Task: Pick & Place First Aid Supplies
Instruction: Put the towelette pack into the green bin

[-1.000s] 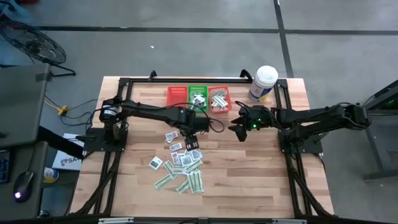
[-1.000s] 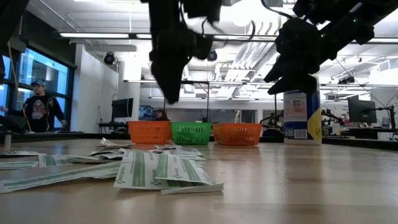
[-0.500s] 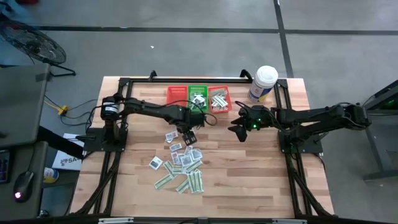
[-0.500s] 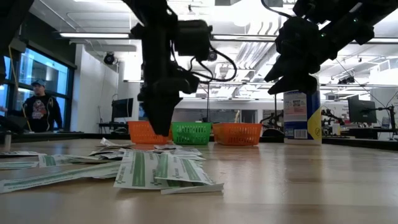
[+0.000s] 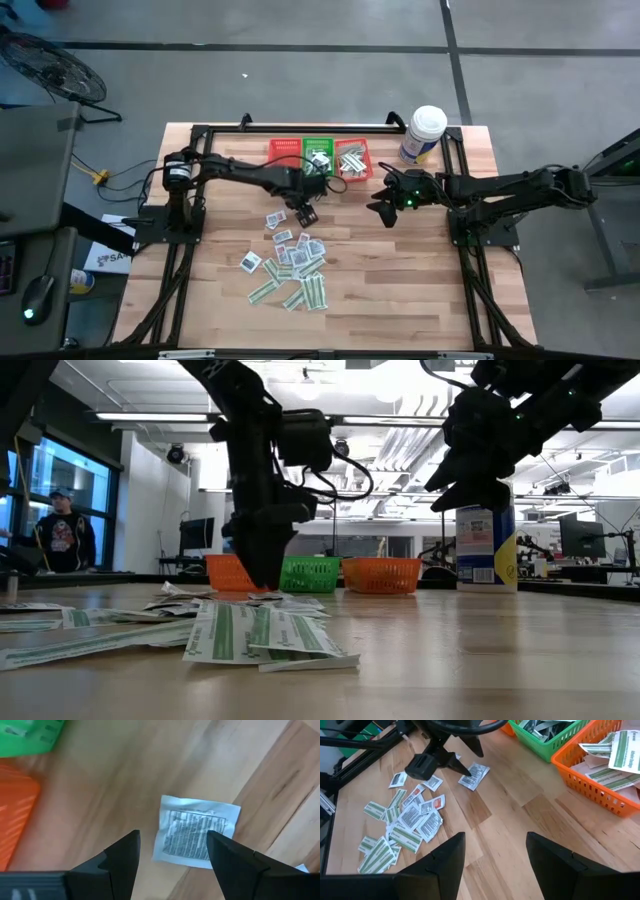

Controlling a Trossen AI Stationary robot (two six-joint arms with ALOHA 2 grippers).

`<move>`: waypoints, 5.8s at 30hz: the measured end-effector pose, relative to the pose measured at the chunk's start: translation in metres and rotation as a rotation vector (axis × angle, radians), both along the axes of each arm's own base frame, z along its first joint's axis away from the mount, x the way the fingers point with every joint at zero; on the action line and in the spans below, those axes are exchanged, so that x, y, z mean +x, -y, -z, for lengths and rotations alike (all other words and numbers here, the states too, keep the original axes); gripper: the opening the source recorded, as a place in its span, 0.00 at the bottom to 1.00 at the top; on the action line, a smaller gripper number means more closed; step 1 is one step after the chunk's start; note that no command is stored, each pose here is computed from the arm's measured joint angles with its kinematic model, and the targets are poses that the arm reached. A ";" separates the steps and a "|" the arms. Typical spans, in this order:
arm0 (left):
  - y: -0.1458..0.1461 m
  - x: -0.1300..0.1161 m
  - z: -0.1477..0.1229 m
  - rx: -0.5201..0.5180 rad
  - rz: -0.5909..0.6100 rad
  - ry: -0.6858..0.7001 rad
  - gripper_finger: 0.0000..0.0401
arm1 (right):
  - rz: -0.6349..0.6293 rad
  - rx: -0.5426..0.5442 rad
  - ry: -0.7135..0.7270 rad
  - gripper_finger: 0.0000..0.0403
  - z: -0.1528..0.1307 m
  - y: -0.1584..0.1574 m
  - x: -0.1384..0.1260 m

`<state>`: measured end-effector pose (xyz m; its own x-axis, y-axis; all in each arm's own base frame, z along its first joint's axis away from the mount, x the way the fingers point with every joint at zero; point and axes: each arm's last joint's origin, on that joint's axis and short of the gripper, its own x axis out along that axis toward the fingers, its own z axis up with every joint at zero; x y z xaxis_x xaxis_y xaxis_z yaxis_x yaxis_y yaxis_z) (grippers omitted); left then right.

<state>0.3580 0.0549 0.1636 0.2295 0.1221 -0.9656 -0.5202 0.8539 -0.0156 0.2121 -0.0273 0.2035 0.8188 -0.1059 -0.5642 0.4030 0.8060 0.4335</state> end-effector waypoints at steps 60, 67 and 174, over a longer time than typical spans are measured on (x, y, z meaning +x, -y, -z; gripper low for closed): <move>0.005 0.018 -0.046 -0.193 0.065 0.049 0.00 | 0.046 -0.012 0.008 0.51 -0.001 0.001 0.000; -0.013 0.029 -0.090 -0.004 0.120 0.121 0.00 | 0.052 -0.004 0.009 0.51 -0.001 0.001 0.000; -0.065 0.029 -0.105 0.043 0.224 -0.075 0.60 | -0.004 0.065 -0.007 0.51 0.001 -0.001 -0.001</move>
<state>0.3870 0.1197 0.2689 0.1835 0.1173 -0.9760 -0.3162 0.9471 0.0544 0.2116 -0.0261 0.2026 0.8150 -0.0654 -0.5757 0.4028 0.7782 0.4818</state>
